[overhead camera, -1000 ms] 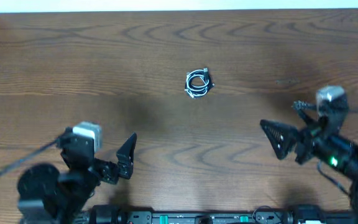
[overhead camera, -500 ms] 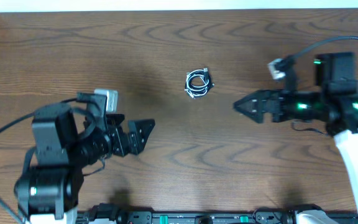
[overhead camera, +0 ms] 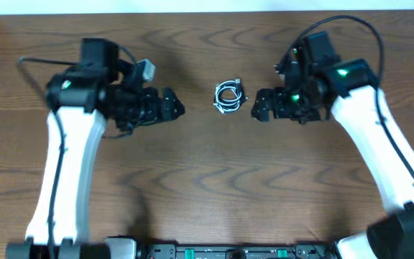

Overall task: Untangle cables
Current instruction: 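Open both grippers and reach both arms toward the coiled cable bundle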

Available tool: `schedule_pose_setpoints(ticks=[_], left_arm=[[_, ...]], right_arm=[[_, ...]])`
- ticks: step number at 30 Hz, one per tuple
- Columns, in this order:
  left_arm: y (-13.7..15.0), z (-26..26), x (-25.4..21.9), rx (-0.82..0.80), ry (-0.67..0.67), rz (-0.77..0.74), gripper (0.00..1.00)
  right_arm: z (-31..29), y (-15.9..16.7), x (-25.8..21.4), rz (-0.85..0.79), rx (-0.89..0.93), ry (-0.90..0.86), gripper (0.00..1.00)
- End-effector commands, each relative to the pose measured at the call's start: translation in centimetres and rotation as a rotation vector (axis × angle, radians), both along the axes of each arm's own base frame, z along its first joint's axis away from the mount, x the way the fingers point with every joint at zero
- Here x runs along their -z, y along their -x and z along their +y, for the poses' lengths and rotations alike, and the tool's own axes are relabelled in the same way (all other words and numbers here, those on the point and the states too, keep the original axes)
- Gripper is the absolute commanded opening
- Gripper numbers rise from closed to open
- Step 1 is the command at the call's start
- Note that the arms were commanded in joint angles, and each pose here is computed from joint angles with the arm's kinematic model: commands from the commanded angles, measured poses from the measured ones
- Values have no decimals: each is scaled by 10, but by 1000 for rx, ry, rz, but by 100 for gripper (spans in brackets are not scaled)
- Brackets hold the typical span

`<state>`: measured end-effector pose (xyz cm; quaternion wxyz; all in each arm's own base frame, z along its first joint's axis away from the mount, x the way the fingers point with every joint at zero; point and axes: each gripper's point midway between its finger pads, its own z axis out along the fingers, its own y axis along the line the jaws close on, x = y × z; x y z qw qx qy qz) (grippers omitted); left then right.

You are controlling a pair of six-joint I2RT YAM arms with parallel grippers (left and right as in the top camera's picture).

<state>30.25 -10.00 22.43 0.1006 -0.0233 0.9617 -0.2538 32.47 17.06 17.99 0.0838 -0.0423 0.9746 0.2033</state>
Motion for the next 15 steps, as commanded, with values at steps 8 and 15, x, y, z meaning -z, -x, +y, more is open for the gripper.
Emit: schedule_pose_setpoints(ticks=[8, 15], left_arm=[[-17, -12, 74, -61, 35, 321, 98], [-31, -26, 111, -19, 23, 359, 98]], right_arm=[[57, -44, 37, -1, 4, -137, 99], [68, -68, 93, 69, 164, -80, 91]])
